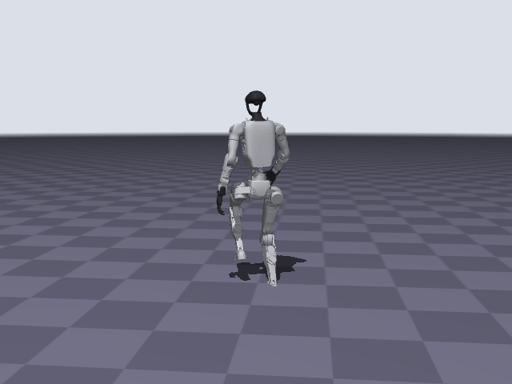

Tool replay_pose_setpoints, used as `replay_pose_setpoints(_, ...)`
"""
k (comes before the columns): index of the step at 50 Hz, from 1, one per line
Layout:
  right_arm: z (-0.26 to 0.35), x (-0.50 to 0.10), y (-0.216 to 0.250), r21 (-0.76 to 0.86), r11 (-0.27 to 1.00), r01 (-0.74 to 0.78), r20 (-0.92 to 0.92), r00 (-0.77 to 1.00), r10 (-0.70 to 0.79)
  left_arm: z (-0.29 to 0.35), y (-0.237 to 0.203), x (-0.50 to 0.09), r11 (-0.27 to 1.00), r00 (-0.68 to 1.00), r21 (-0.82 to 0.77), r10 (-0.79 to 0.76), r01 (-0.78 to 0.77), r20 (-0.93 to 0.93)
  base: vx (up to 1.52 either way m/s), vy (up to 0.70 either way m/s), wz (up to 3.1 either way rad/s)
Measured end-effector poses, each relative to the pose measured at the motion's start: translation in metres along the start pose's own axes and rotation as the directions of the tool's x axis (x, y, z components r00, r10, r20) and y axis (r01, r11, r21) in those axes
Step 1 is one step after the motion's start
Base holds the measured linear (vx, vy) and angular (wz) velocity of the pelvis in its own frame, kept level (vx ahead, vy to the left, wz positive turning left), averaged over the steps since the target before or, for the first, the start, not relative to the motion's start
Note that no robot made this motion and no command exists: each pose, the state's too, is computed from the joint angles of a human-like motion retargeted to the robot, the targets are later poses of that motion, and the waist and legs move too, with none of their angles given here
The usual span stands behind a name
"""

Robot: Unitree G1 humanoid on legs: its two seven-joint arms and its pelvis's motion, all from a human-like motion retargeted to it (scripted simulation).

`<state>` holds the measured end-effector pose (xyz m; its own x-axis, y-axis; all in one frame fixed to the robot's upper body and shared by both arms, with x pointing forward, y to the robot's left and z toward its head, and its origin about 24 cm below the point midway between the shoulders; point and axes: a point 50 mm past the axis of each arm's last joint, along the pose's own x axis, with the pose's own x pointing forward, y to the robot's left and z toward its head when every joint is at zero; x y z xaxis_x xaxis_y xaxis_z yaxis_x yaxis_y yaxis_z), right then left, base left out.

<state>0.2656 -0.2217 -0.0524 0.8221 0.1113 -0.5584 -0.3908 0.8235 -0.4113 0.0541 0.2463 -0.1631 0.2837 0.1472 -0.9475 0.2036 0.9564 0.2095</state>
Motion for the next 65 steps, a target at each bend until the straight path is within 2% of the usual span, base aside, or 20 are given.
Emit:
replay_pose_setpoints(10,-0.025,-0.007,0.024,0.01,0.998,-0.055,-0.073,0.996,0.056,-0.017,-0.006,-0.002,0.999,0.999,-0.031,-0.015,0.014,-0.052,0.26,0.07,-0.18)
replay_pose_setpoints(23,-0.125,-0.063,0.095,0.157,0.962,-0.223,-0.423,0.865,0.27,-0.016,-0.025,0.0,0.996,0.994,-0.048,-0.074,0.07,-0.083,0.24,0.1,0.09)
replay_pose_setpoints(32,-0.166,-0.105,0.122,0.256,0.925,-0.28,-0.57,0.73,0.378,0.043,-0.018,0.008,0.995,0.997,0.081,-0.069,0.066,0.038,0.18,0.03,0.33)
replay_pose_setpoints(45,-0.195,-0.15,0.153,0.416,0.873,-0.255,-0.67,0.563,0.484,0.159,-0.01,-0.002,0.979,0.929,0.203,-0.066,-0.01,0.365,0.15,-0.04,0.19)
replay_pose_setpoints(55,-0.186,-0.131,0.14,0.418,0.885,-0.203,-0.648,0.616,0.448,0.189,-0.016,-0.013,0.964,0.88,0.264,-0.115,-0.013,0.461,0.21,-0.09,0.14)
replay_pose_setpoints(65,-0.15,-0.079,0.095,0.256,0.95,-0.177,-0.551,0.781,0.294,0.142,-0.026,0.0,0.949,0.937,0.312,-0.143,0.038,0.319,0.3,-0.06,0.03)
